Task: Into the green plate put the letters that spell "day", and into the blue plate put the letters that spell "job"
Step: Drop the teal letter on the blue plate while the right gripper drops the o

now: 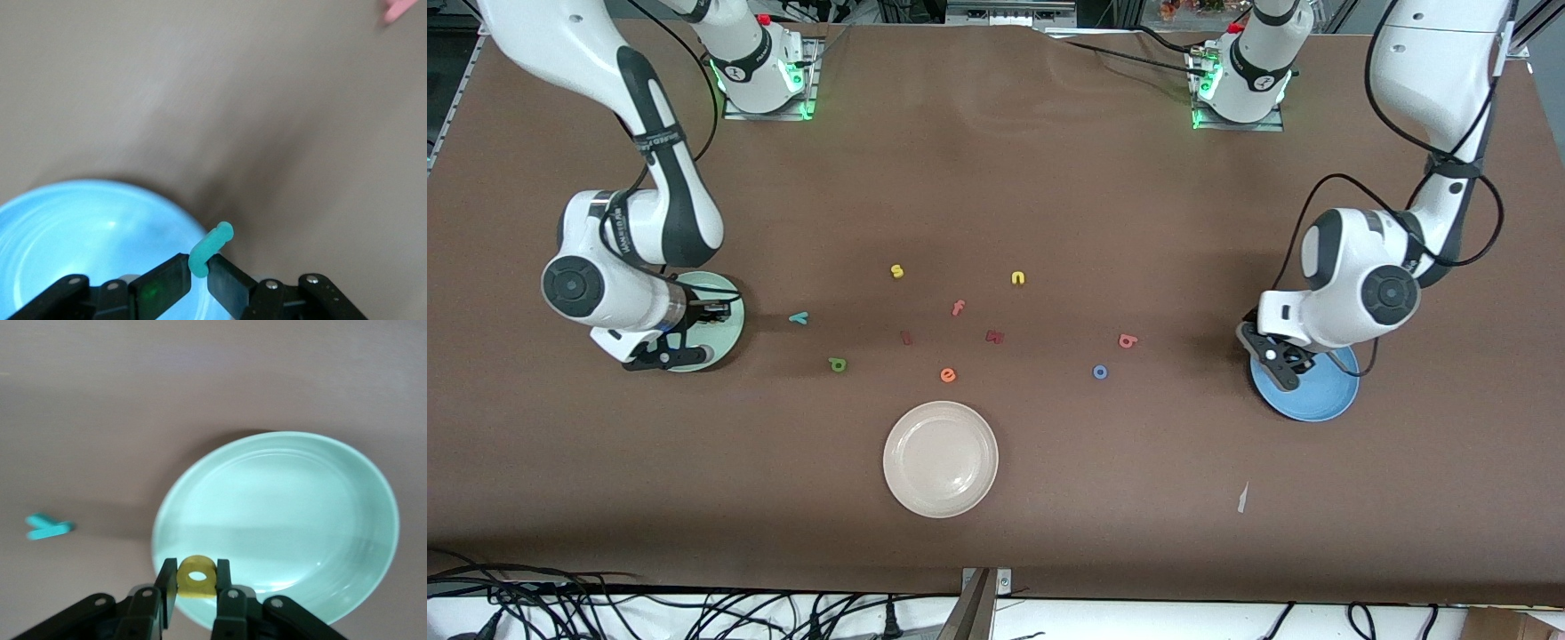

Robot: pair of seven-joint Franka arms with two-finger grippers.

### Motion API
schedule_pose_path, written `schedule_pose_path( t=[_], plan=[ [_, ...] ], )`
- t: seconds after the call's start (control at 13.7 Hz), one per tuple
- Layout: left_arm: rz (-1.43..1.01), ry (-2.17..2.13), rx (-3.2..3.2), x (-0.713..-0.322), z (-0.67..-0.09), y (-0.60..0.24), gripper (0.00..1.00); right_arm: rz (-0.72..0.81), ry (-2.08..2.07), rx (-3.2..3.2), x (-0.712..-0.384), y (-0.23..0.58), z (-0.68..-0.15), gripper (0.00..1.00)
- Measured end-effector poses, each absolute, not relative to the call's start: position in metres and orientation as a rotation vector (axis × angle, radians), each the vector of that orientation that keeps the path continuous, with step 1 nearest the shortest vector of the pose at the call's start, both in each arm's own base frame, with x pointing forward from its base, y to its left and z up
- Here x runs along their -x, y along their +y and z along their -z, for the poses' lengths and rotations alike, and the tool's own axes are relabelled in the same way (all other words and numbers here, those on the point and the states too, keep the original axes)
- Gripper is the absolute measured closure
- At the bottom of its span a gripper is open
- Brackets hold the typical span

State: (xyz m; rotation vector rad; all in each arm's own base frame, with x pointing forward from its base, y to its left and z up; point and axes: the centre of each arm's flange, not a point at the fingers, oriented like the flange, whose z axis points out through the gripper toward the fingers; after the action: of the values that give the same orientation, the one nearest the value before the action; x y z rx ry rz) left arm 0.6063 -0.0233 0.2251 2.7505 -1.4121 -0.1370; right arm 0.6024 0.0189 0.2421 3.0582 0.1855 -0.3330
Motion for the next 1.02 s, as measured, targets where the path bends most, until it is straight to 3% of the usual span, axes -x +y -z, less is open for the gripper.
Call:
schedule_pose_path(
  t=[0.15,0.22,0.44,0.59,0.66,1.02],
  plan=[
    [0.143,-1.423,-2.752,-0.607,-0.225,-0.006,0.8,0.354,0.163,-3.054,-0.608,0.006,-0.228,0.67],
    [0.143,-1.425,-2.752,-0.607,-0.225,-0.004,0.8,0.358,0.166,-3.052,-0.61,0.007,-0.225,0.59],
    [0.142,-1.432,-2.749,-0.607,-0.226,-0.006,0.58,0.332,0.202,-3.064,-0.614,0.034,-0.231,0.26],
    [0.142,-1.432,-2.749,-0.607,-0.226,-0.007,0.57,0.323,0.18,-3.075,-0.614,0.063,-0.233,0.06],
    [0.141,-1.433,-2.749,-0.607,-0.226,-0.007,0.57,0.324,0.156,-3.08,-0.612,0.077,-0.233,0.0],
    [0.073,-1.359,-2.733,-0.611,-0.233,-0.041,0.52,0.326,0.051,-3.102,-0.601,0.133,-0.23,0.0]
  ],
)
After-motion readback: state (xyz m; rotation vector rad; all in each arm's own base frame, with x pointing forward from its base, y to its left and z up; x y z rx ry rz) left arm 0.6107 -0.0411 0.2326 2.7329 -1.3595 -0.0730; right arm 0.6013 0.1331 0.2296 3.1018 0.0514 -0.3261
